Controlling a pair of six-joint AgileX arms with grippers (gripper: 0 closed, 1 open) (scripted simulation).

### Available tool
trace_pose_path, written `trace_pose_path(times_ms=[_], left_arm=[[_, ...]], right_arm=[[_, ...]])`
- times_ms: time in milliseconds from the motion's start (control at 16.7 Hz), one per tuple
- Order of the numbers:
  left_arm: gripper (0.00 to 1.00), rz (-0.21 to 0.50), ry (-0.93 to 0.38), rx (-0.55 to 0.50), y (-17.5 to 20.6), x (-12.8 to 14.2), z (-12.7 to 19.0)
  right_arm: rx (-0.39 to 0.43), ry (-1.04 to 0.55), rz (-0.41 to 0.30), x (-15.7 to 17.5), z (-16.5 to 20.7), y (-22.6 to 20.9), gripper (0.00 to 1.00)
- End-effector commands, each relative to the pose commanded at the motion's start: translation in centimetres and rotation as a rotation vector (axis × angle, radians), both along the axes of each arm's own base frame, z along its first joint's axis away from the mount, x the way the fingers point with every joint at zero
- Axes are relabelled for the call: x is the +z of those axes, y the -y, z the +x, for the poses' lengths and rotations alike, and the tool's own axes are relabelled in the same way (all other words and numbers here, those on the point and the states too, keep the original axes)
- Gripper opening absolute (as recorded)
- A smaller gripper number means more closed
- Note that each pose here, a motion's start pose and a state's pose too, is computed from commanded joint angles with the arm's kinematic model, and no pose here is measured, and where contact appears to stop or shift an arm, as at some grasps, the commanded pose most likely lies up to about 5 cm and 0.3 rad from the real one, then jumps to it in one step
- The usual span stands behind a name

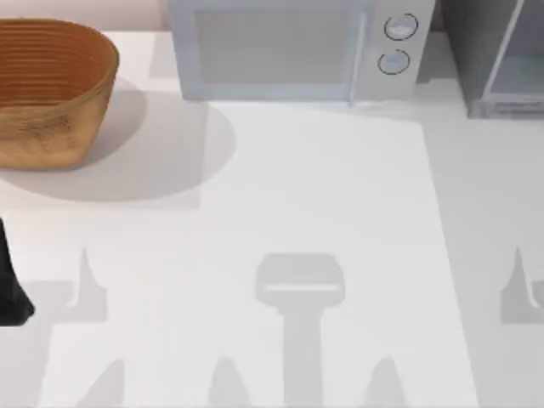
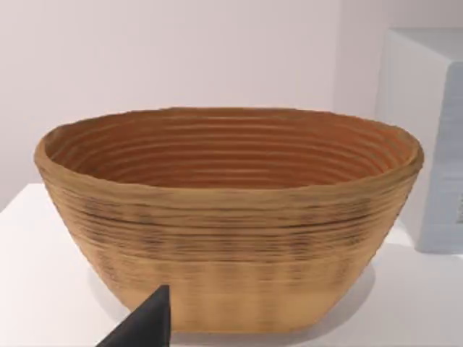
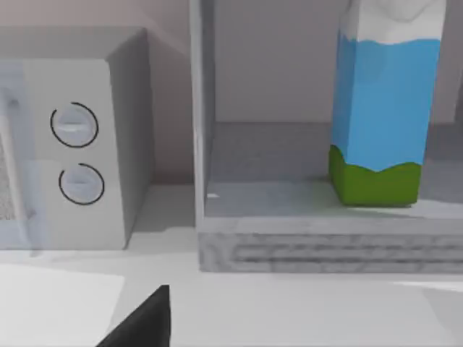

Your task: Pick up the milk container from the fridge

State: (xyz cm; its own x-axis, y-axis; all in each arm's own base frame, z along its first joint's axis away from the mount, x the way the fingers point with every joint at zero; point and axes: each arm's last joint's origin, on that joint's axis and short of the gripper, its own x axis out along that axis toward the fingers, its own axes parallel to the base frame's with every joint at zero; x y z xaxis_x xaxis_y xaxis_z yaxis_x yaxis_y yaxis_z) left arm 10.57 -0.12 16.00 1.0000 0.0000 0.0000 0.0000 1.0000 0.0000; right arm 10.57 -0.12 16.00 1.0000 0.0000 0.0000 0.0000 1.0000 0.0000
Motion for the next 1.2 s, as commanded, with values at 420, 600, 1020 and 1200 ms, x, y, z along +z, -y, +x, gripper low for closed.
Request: trace_pose_path(times_ms=[420, 600, 1020, 1200], left_arm=[[1.00, 0.000, 0.000, 0.000, 0.0, 0.0, 0.0], [1.00, 0.000, 0.000, 0.000, 0.0, 0.0, 0.0], [1.00, 0.000, 0.000, 0.000, 0.0, 0.0, 0.0], [1.00, 0.000, 0.000, 0.000, 0.0, 0.0, 0.0]], right_arm=[[-0.003, 0.030, -0.007, 1.1, 0.8, 0.5, 1.00], [-0.008, 0.049, -0.016, 2.0, 2.3, 1.3, 1.00], [-0.009, -0.032, 0.004, -0.2, 7.3, 4.9, 1.00], [-0.006, -0.057, 0.021, -2.2, 8.6, 6.8, 1.00]])
